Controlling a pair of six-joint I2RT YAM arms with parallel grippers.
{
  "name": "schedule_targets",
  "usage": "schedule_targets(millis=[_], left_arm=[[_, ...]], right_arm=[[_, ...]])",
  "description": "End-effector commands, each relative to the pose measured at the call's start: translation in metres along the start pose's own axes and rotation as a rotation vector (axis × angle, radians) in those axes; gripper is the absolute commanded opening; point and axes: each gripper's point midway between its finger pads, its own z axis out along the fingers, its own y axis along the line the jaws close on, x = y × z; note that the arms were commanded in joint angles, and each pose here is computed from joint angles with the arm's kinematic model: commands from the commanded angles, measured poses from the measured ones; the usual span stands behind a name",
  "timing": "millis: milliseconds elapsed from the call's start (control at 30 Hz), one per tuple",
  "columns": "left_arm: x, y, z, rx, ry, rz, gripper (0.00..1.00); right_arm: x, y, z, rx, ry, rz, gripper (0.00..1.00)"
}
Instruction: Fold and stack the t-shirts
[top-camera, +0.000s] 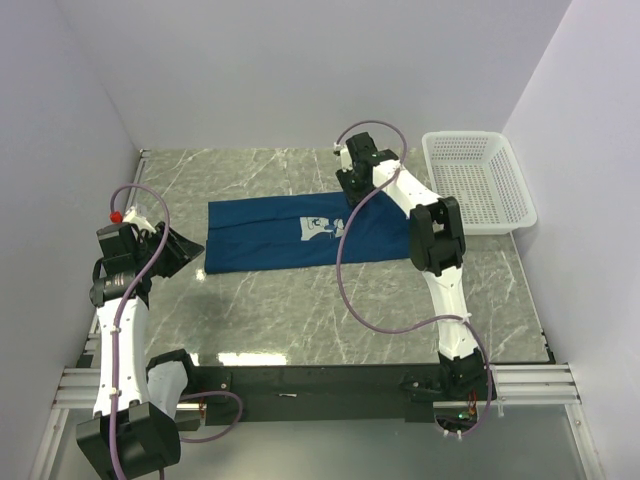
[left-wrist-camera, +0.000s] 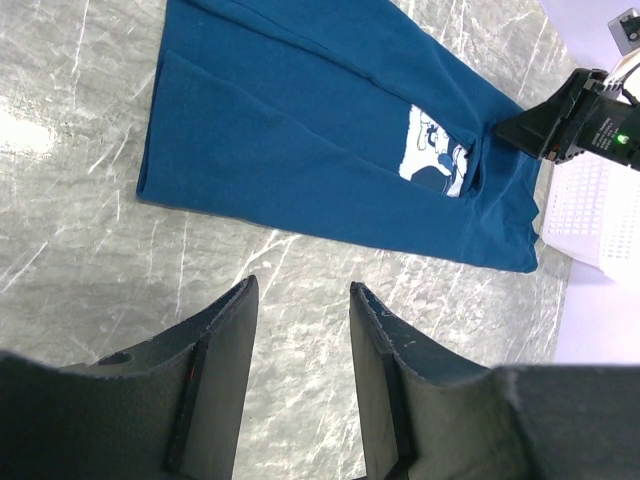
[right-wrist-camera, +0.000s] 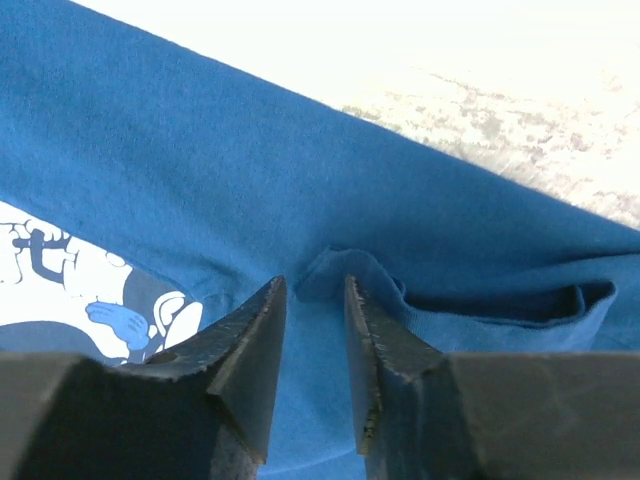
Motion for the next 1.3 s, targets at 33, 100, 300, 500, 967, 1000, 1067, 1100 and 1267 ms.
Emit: schedule_targets(millis=[33, 100, 300, 500, 967, 1000, 1067, 1100, 1267], left_arm=[[-0.004, -0.005, 0.000, 0.033, -0.017, 0.033, 0.47], [-0.005, -0.005, -0.001, 0.031, -0.017, 0.033, 0.47], [-0.005, -0.006, -0.001, 0.033, -0.020, 0.033, 0.47], [-0.005, -0.005, -0.001, 0.031, -0.019, 0.033, 0.47], [-0.005, -0.005, 0.000, 0.032, -0.017, 0.032, 0.48], [-0.005, -0.005, 0.000, 0.033, -0.016, 0.031, 0.47], [-0.005, -0.005, 0.000, 0.032, -0.015, 0.032, 0.47], [-0.004, -0.005, 0.000, 0.032, -0.014, 0.030, 0.48], [-0.004, -0.005, 0.000, 0.033, -0.013, 0.031, 0.48]], right_arm=[[-0.011, -0.001, 0.005, 0.007, -0.028, 0.009, 0.37], [-0.010, -0.001, 0.005, 0.002, -0.024, 0.010, 0.37], [-0.005, 0.001, 0.008, -0.005, -0.003, 0.017, 0.37], [-0.007, 0.001, 0.008, 0.000, -0.004, 0.019, 0.25], [-0.033, 0.018, -0.024, -0.093, -0.093, -0.001, 0.00], [-0.034, 0.022, -0.025, -0.103, -0.095, -0.004, 0.00], [-0.033, 0.026, -0.025, -0.123, -0.092, -0.007, 0.01], [-0.031, 0.029, -0.024, -0.132, -0.088, -0.012, 0.02], [-0.032, 0.039, -0.025, -0.171, -0.090, -0.024, 0.09]])
